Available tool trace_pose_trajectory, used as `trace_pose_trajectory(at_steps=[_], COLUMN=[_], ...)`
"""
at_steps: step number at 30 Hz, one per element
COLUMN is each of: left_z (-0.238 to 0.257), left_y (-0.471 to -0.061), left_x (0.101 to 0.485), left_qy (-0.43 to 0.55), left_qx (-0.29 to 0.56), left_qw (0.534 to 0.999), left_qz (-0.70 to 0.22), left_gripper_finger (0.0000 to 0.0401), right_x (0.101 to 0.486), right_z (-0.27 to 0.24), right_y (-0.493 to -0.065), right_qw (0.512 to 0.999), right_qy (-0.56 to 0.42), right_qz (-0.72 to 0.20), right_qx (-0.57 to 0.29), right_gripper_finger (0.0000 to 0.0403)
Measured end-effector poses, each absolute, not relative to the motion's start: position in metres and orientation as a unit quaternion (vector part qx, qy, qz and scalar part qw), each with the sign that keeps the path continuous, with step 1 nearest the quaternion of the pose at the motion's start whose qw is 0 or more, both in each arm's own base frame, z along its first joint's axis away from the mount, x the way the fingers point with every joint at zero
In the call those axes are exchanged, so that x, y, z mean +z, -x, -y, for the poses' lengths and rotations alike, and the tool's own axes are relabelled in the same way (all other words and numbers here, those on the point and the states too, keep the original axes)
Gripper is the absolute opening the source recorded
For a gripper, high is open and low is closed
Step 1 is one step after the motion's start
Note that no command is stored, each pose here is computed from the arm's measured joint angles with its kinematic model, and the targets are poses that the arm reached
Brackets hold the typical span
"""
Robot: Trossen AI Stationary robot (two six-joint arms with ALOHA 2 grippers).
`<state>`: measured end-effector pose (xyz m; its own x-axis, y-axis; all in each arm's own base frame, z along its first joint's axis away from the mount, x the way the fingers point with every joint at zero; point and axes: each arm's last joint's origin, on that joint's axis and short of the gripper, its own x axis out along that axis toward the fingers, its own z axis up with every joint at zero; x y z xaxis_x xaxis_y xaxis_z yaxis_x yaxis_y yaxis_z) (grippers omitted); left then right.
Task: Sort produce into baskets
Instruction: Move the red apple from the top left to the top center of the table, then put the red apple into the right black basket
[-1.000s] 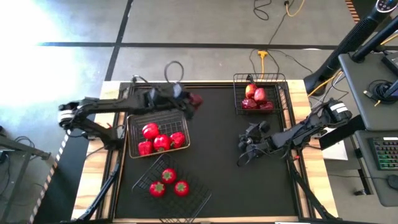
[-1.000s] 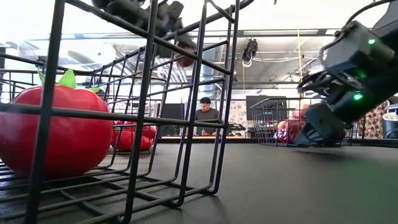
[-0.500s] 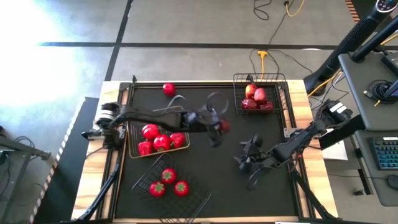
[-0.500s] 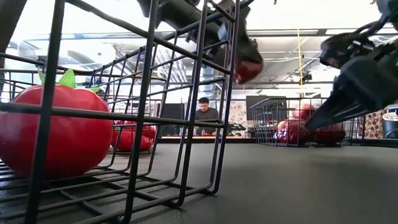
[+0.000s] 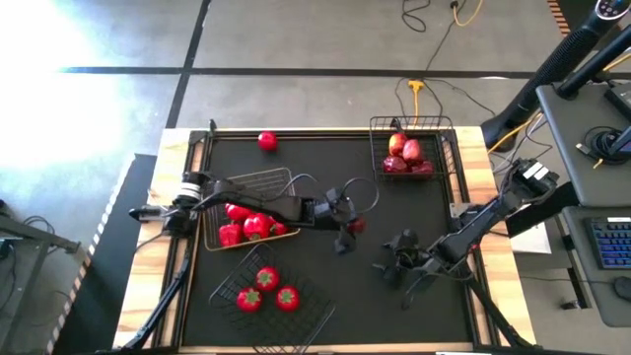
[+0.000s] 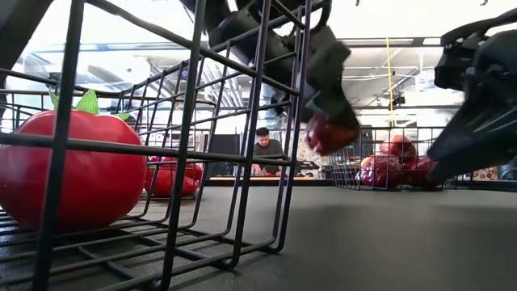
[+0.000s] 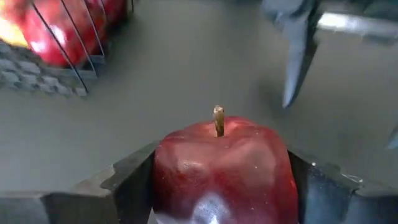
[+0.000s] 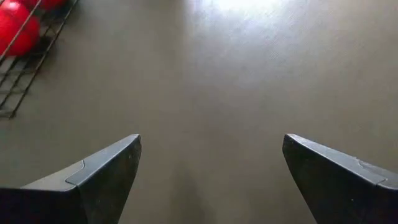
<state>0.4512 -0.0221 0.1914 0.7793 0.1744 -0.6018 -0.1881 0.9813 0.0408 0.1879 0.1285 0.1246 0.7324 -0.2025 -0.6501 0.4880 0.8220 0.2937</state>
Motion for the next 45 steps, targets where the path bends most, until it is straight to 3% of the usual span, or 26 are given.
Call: trace_pose_trajectory(at_steps=[9, 16, 25, 33, 38, 45], left_z=[0.025, 0.026, 0.043, 0.094, 0.128, 0.141], left_y=[-0.453, -0.451, -0.439, -0.415, -0.399, -0.38], left_x=[0.153, 0.135, 0.186, 0.217, 0.212, 0.214], left_qy=[0.027, 0.034, 0.033, 0.015, -0.034, -0.096], left_qx=[0.102, 0.082, 0.058, 0.03, 0.088, 0.276], left_qw=[0.92, 0.905, 0.921, 0.935, 0.942, 0.922], left_qz=[-0.378, -0.417, -0.385, -0.354, -0.323, -0.253], left_gripper_finger=[0.03, 0.0318, 0.0319, 0.0319, 0.0319, 0.0319], right_x=[0.126, 0.125, 0.145, 0.159, 0.17, 0.156], right_z=[-0.133, -0.133, -0.124, -0.119, -0.107, -0.069], right_y=[-0.187, -0.194, -0.227, -0.251, -0.271, -0.292], right_qw=[0.904, 0.928, 0.948, 0.943, 0.942, 0.933], right_qy=[-0.24, -0.182, -0.037, 0.11, 0.128, 0.072], right_qz=[-0.305, -0.263, -0.252, -0.274, -0.281, -0.34], right_qx=[-0.182, -0.189, -0.188, -0.155, -0.134, -0.092], right_gripper_finger=[0.0384, 0.0384, 0.0384, 0.0384, 0.0384, 0.0384])
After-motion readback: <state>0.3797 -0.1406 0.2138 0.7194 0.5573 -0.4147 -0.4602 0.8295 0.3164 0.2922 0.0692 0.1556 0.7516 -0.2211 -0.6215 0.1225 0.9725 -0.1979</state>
